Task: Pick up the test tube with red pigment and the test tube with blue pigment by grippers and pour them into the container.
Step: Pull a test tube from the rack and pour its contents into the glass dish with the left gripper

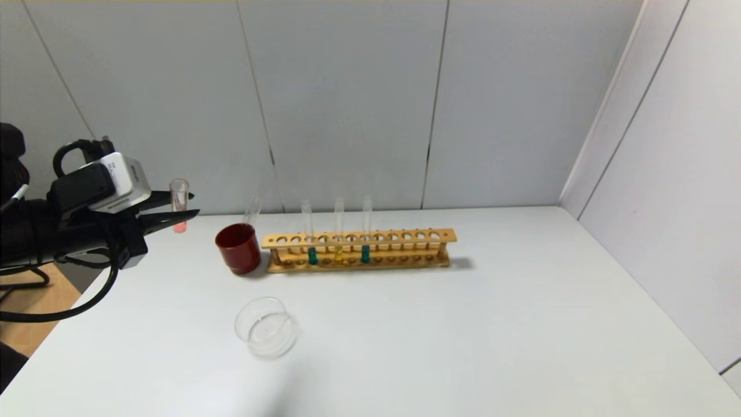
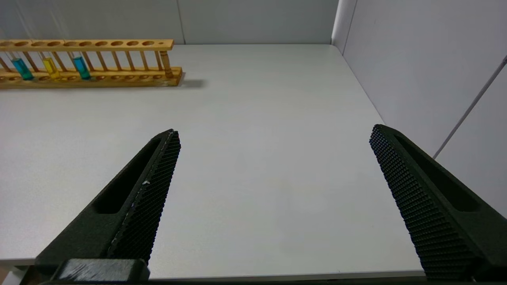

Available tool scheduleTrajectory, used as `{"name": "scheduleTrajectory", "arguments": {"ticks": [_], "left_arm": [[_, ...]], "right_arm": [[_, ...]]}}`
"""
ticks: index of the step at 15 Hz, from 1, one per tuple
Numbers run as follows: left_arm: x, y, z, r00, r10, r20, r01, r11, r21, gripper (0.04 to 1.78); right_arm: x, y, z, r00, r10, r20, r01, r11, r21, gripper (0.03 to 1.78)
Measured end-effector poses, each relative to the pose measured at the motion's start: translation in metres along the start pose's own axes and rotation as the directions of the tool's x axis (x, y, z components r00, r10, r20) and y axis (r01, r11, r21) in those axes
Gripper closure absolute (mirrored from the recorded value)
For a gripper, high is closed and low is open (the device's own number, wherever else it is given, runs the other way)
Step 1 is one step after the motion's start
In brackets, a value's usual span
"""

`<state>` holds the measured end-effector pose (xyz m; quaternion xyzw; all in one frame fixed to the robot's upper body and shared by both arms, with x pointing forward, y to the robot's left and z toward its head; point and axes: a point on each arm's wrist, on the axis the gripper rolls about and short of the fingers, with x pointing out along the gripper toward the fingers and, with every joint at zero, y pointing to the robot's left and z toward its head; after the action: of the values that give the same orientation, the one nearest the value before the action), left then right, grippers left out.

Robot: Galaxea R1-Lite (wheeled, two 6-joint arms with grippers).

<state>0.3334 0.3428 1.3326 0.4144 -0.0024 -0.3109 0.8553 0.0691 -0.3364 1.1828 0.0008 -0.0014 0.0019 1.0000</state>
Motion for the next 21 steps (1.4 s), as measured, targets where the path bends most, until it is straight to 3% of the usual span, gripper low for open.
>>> {"name": "scheduleTrajectory", "arguments": {"ticks": [8,21], "left_arm": [[-0.003,-0.009,0.000,1.000,-0.004,0.009,0.002,0.976,0.217,1.51],[0.005,-0.022,-0.016,0.999,0.029,0.034,-0.037,0.964,0.263,1.51]], "right_arm": [[0.000,0.000,0.000,1.000,0.000,0.000,0.000,1.000,0.000,0.06],[0.000,0.000,0.000,1.000,0.000,0.000,0.000,1.000,0.000,0.06]]}}
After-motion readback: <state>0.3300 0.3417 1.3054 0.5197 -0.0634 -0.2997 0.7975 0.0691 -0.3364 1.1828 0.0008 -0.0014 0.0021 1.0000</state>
